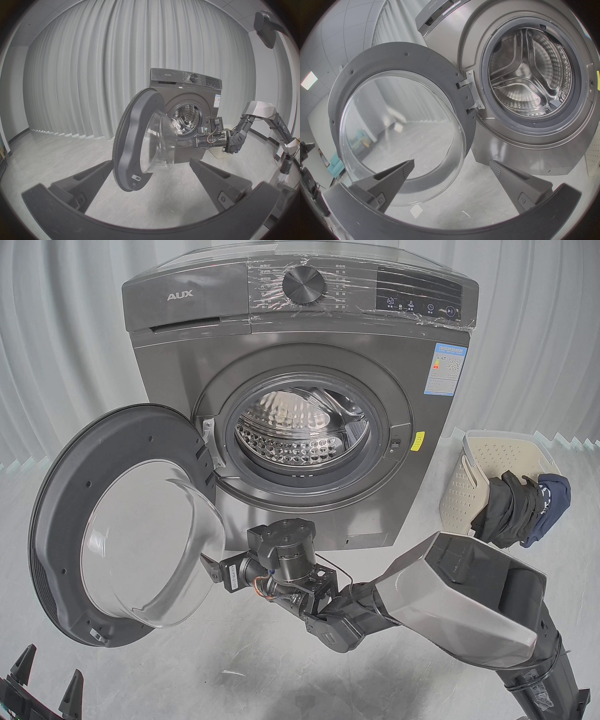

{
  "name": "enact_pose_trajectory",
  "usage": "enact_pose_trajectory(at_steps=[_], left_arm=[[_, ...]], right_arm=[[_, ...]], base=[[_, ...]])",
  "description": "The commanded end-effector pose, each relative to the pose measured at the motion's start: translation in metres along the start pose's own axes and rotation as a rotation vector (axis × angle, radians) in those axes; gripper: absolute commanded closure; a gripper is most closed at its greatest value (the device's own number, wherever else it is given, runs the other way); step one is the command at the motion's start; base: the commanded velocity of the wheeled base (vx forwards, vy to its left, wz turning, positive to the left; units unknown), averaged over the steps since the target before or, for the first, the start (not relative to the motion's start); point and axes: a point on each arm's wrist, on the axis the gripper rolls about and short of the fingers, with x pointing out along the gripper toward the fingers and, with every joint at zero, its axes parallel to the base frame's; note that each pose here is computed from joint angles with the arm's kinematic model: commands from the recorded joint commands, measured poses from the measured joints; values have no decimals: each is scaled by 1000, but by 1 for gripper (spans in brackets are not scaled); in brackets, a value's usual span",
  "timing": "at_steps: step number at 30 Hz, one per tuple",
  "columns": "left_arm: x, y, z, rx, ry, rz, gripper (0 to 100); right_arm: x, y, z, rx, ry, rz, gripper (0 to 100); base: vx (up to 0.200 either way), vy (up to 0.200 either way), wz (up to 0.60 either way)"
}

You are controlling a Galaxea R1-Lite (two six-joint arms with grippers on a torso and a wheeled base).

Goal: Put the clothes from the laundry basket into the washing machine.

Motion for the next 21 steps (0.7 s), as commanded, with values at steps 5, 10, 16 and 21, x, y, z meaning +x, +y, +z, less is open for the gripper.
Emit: enact_pose_trajectory(at_steps=[5, 10, 16, 21], left_arm=[[0, 0, -4, 0, -2, 0, 0], [0, 0, -5, 0, 0, 0, 0], [0, 0, -4, 0, -2, 0, 0], [0, 0, -5, 1, -2, 0, 0]], right_arm=[[2, 2, 9, 33, -33, 2, 0], [-21, -6, 36, 36, -57, -49, 0], [-73, -31, 75, 32, -67, -114, 0], [-153, -67, 87, 17, -74, -212, 0]], base=[[0, 0, 0], [0, 0, 0], [0, 0, 0], [0, 0, 0]])
